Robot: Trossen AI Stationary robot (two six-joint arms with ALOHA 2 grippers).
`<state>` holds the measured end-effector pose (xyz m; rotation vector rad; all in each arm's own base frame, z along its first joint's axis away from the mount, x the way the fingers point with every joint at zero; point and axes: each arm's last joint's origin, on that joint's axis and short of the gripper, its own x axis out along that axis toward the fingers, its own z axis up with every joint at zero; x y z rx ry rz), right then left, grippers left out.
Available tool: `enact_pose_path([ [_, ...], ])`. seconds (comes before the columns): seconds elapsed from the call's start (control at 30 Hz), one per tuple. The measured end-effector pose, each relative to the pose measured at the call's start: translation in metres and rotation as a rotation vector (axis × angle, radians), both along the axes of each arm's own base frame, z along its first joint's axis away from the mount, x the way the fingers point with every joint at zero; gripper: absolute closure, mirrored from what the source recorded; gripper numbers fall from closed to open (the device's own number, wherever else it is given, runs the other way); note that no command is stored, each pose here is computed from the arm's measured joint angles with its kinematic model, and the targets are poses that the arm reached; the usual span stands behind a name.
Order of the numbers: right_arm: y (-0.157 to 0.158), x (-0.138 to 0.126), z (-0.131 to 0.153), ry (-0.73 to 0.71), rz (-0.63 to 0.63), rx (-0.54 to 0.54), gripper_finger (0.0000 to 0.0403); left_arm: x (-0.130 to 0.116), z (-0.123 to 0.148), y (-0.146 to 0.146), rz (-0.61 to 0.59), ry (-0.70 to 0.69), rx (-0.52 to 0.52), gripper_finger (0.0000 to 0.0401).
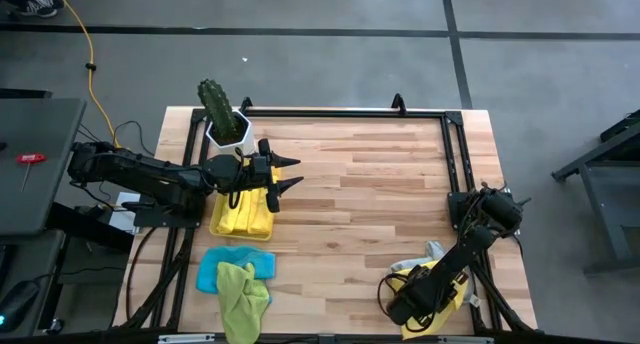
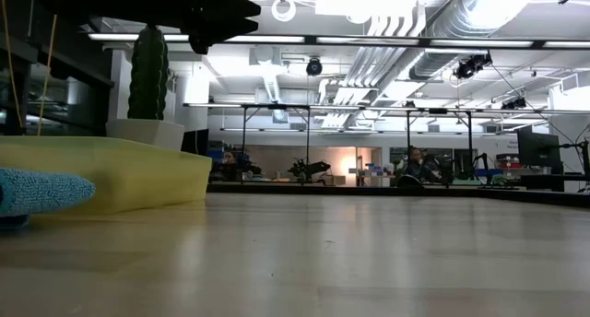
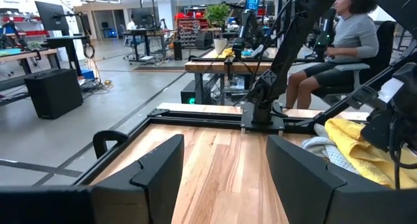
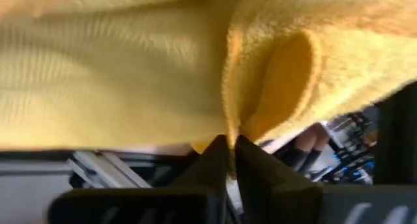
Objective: Fold microfiber towels
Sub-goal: Fold the yellow microfiber towel
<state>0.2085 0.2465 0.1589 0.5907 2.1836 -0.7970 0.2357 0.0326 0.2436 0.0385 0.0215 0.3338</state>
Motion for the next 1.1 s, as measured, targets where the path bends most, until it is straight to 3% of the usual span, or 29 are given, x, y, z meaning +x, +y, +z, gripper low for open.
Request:
enact_pose_path([
  [0.17, -0.008, 0.017, 0.033, -0.044, 0.111, 0.080, 0.0391, 0.000, 0.000, 0.000, 0.000, 0.000, 0.000, 0.0192],
  [0.33, -0.028, 0.048, 0.092, -0.340, 0.302, 0.150, 0.0398, 0.000, 0.000, 0.000, 0.000, 0.000, 0.000, 0.0192],
  [0.47, -0.062, 0.077, 0.140, -0.629, 0.457, 0.037, 0.0401, 0.000, 0.000, 0.000, 0.000, 0.000, 0.000, 0.0192],
  [0.63, -0.115, 0.109, 0.190, -0.866, 0.619, -0.182, 0.0402, 0.000, 0.000, 0.000, 0.000, 0.001, 0.000, 0.0192],
  [0.87, -0.186, 0.126, 0.235, -0.965, 0.583, -0.543, 0.0402, 0.000, -0.003, 0.000, 0.000, 0.028, -0.002, 0.0192],
  [0.93, -0.194, 0.127, 0.236, -0.964, 0.563, -0.551, 0.0402, 0.000, -0.004, 0.000, 0.000, 0.043, 0.006, 0.0192],
  [1.1, -0.189, 0.129, 0.222, -0.922, 0.586, -0.439, 0.0403, 0.000, -0.007, 0.000, -0.001, 0.075, 0.010, 0.0192],
])
